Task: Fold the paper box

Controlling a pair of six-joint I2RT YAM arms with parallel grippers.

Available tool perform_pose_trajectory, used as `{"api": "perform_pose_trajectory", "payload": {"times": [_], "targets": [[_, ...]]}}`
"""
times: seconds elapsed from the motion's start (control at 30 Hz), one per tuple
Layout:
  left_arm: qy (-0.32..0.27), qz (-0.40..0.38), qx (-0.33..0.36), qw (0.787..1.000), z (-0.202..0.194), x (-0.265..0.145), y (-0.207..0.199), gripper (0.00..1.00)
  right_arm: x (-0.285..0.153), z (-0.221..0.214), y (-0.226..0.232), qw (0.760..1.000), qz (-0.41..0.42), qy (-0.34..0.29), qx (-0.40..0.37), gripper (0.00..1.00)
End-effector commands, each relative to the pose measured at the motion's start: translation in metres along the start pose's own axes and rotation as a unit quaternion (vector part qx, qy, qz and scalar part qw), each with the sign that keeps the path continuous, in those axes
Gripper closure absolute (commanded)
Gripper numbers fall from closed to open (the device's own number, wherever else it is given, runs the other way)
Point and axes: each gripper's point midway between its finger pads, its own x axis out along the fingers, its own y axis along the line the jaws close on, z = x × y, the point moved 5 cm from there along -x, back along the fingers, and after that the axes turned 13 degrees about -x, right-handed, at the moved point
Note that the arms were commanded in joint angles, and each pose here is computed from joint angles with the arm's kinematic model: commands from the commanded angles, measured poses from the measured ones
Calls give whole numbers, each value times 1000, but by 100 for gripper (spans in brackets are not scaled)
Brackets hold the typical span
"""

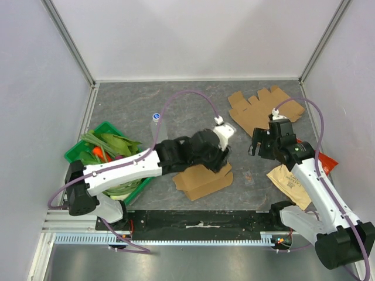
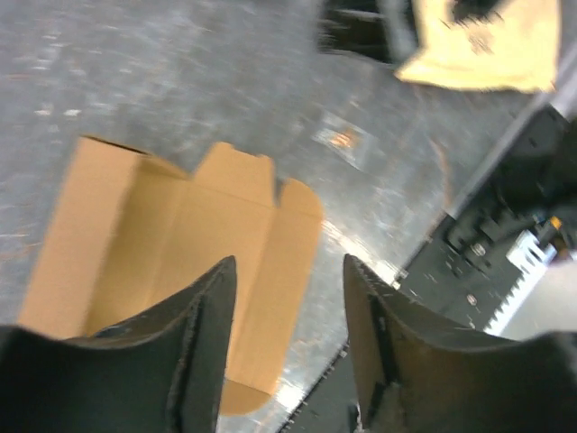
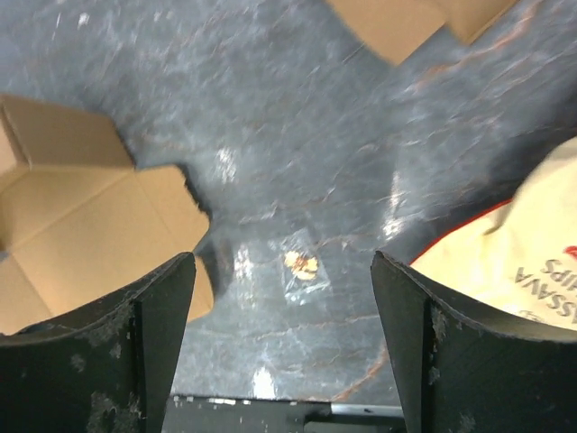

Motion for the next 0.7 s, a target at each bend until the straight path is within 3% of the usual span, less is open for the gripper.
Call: {"api": "perform_pose_trajectory", "payload": {"times": [0.0,0.03,0.1,0.13,0.2,0.27,0.33,0.53,0.63,0.67], "targets": [[60,-50,91,993,-50,9,-42,41,4,-26,29,990,135,22,-18,13],[60,-34,93,993,-59,12,-37,41,3,-36,48,975,217,40,-17,14],[32,-60,83,994,-59,12,-42,42,19,-56,57,964,256,66,-1,17],[43,-66,85,993,-78,16,-34,42,22,-62,61,959,273,74,0,18],[17,-96,79,992,-79,13,-37,41,33,-68,64,958,278,72,8,24],[43,-102,84,990,-99,20,-31,38,46,-72,69,958,276,77,6,29],[56,-100,92,989,-110,26,-29,35,56,-87,75,957,269,110,-2,33],[50,-69,141,986,-121,42,-18,33,77,-102,86,955,273,114,16,45],[53,-32,183,981,-126,57,-7,29,82,-105,85,957,263,117,18,67],[54,-20,206,977,-128,61,-5,25,81,-105,86,955,269,122,22,92]]}}
